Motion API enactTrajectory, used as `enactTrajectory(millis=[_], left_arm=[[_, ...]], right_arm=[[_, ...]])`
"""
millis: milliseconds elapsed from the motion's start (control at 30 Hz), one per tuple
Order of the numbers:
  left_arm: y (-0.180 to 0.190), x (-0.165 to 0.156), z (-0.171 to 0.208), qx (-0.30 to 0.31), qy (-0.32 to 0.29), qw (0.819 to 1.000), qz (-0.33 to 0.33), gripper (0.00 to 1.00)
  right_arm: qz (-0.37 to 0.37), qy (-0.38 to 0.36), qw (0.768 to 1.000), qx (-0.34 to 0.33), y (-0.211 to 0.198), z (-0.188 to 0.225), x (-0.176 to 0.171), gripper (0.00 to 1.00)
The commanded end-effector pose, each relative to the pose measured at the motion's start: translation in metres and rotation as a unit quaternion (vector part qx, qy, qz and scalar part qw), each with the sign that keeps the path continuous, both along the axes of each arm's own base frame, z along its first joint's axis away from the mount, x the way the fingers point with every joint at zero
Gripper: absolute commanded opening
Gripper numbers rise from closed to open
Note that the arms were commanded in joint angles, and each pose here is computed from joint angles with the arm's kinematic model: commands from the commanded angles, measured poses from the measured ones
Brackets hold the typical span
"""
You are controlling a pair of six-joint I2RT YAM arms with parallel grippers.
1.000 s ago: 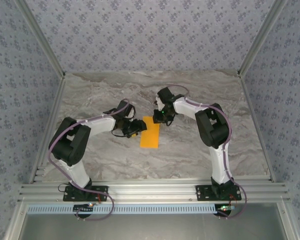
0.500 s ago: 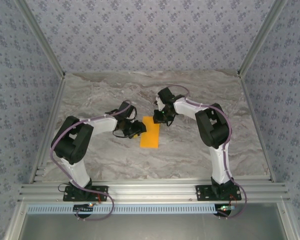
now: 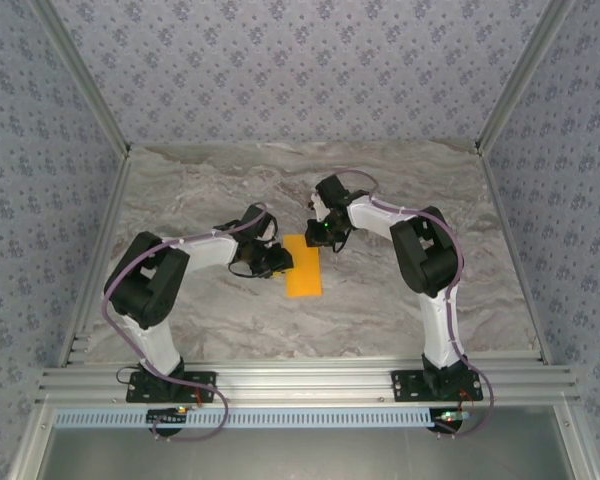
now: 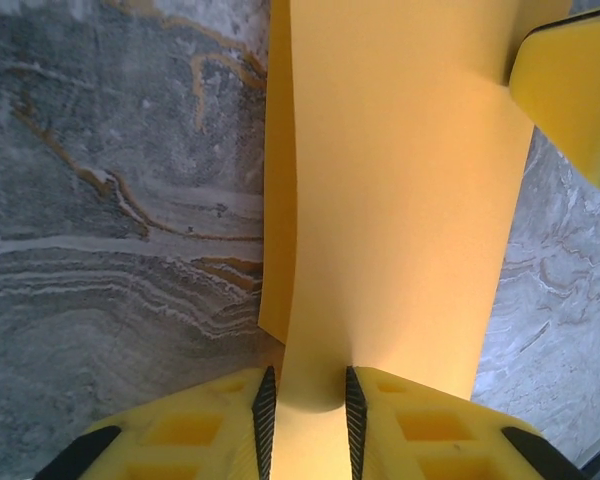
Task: Fold a paper plane with a square sheet of paper (fold left side to right side)
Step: Third fold the triangle at the center of the table.
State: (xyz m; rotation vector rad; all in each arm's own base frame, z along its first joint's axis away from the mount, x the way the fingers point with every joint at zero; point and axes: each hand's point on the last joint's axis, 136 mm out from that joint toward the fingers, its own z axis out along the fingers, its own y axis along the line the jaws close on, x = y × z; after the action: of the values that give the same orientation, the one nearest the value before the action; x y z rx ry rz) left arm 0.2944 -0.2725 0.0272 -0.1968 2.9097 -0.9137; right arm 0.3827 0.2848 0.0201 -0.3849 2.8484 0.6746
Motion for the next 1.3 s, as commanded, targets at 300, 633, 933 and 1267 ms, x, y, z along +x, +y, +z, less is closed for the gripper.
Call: enactTrajectory(millis=[300, 633, 933, 1267], left_arm=[[-0.001, -0.004, 0.024, -0.021, -0.013, 1.000, 0.005, 0.25], [0.002, -0.010, 0.019, -0.016, 0.000, 1.000, 0.011, 0.12], [0.005, -0.015, 0.024, -0.021, 0.028, 0.998, 0.054, 0.00], [-0.002, -0.018, 0.041, -0.061, 0.041, 0.995, 0.071, 0.00]], right_arm=[[0.008, 0.029, 0.999, -0.023, -0.007, -0.021, -0.017, 0.16], [0.012, 0.023, 1.000, -0.012, -0.002, -0.017, -0.014, 0.16], [0.028, -0.103, 0.993, 0.057, 0.007, 0.056, 0.006, 0.40], [0.104, -0.231, 0.967, -0.011, -0.024, 0.085, -0.082, 0.55]])
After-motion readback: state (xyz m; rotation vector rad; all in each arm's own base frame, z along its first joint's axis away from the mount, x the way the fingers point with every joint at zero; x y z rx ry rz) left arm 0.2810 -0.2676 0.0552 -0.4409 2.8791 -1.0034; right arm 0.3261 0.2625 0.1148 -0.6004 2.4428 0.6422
